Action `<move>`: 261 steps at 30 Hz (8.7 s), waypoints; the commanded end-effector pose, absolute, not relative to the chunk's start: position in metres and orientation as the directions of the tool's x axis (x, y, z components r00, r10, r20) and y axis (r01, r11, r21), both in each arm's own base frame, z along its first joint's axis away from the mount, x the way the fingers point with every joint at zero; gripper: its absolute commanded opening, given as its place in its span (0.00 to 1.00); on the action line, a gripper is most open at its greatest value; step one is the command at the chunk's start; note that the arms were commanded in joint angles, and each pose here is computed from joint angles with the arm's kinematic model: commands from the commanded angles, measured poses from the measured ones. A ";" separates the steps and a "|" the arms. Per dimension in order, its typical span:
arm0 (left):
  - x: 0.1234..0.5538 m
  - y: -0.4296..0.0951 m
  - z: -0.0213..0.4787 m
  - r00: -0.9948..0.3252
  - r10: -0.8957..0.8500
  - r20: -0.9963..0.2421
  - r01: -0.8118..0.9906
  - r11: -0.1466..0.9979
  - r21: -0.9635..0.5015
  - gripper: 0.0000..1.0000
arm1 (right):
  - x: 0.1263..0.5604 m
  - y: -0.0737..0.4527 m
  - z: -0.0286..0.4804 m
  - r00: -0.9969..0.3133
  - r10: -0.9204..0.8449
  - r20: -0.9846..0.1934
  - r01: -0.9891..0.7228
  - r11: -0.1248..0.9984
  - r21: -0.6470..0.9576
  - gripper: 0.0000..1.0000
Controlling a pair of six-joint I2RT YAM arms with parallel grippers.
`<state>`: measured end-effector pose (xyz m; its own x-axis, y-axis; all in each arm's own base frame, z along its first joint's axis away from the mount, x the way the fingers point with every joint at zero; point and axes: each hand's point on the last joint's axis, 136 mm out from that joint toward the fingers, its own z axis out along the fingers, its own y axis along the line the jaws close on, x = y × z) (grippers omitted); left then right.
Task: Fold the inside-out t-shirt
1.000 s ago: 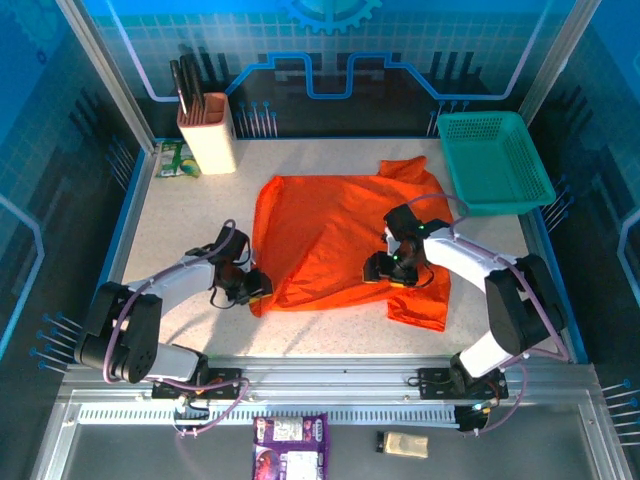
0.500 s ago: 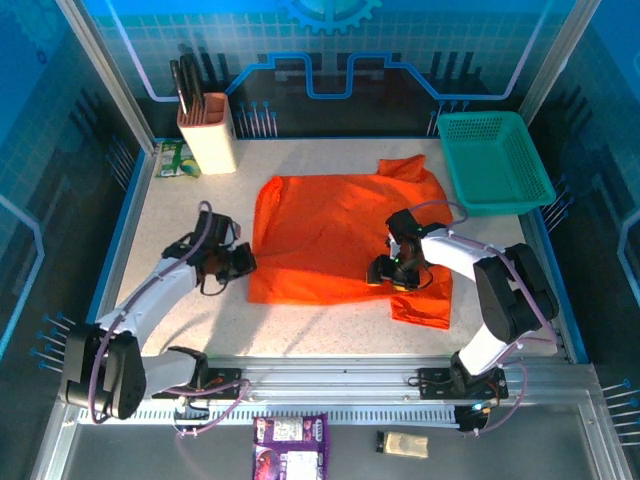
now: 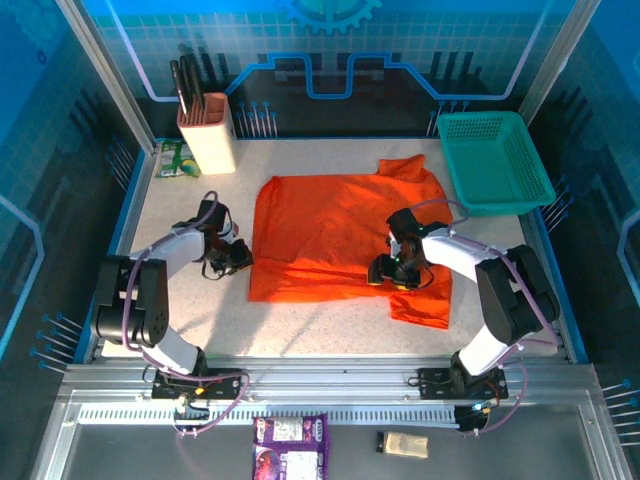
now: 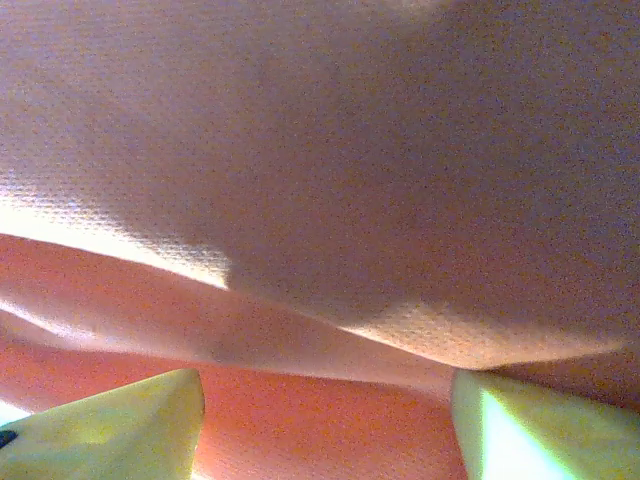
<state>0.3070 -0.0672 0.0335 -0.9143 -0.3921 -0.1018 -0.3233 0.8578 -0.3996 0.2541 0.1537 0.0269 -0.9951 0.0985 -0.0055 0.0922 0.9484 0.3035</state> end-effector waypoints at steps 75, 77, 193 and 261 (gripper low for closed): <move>0.274 -0.063 0.050 -0.885 -0.415 -0.212 -0.316 0.869 -0.381 0.00 | 0.125 0.048 0.031 -0.555 0.830 0.047 0.832 0.555 0.013 0.39; 0.275 -0.064 0.049 -0.885 -0.415 -0.209 -0.316 0.868 -0.383 0.00 | 0.125 0.054 0.025 -0.514 0.855 0.074 0.858 0.513 0.028 0.38; 0.473 -0.059 0.505 -0.299 -0.491 -0.818 0.342 0.746 -0.572 0.00 | 0.398 -0.023 0.575 0.185 0.321 -0.929 0.196 0.914 0.355 0.00; 0.254 -0.046 0.148 -0.705 -0.663 -0.253 -0.388 0.659 -0.644 0.36 | 0.171 0.071 0.112 -0.837 0.497 -0.227 0.380 0.829 0.411 0.48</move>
